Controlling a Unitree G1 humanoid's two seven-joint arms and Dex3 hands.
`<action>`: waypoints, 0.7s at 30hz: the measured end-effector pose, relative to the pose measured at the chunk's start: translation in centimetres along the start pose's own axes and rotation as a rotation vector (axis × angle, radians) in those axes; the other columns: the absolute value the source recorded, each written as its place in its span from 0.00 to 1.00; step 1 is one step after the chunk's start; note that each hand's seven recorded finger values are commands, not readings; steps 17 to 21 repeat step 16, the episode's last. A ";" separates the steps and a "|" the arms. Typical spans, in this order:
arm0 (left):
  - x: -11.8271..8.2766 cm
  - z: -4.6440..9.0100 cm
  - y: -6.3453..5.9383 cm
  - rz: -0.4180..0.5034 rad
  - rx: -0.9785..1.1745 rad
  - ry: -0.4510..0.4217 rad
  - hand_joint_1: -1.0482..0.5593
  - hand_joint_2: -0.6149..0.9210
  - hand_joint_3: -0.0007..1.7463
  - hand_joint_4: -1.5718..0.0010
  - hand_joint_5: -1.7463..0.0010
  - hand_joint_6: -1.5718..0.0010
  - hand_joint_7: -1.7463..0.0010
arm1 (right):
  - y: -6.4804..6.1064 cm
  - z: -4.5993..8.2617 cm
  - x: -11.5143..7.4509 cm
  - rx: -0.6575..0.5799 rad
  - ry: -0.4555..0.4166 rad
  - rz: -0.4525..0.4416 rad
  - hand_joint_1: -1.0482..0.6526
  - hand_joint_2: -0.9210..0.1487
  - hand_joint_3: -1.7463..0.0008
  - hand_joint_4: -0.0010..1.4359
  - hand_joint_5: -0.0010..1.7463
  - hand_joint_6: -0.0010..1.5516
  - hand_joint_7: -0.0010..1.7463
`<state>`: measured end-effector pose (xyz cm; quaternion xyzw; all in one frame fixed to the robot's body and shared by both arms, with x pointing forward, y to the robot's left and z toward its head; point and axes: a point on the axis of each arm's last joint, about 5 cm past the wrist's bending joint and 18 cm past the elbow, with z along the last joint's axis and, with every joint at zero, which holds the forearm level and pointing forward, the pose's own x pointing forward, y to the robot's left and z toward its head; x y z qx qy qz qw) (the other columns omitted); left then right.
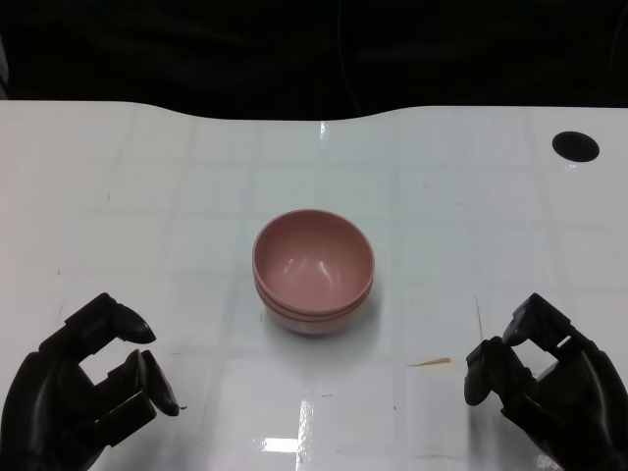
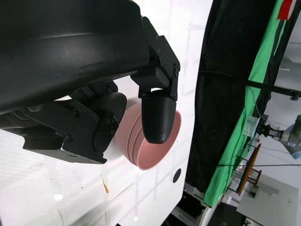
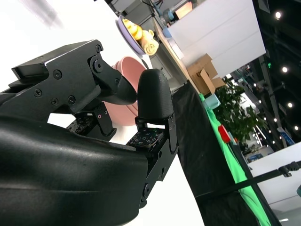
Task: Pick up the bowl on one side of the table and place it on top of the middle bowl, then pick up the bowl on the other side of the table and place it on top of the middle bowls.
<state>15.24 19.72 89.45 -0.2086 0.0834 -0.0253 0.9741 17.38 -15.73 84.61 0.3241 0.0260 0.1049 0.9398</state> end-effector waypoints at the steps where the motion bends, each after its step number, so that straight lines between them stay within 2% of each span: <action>1: 0.0 0.0 0.0 0.000 -0.003 0.000 0.79 1.00 0.76 0.45 0.00 0.61 0.00 | 0.0 0.0 0.0 0.000 -0.001 0.003 0.61 0.31 0.33 0.60 1.00 0.43 0.93; 21: 0.0 -0.1 0.0 0.017 -0.006 -0.002 0.79 1.00 0.75 0.45 0.00 0.61 0.00 | 0.0 -0.1 0.0 -0.012 -0.001 -0.008 0.61 0.31 0.34 0.61 1.00 0.44 0.93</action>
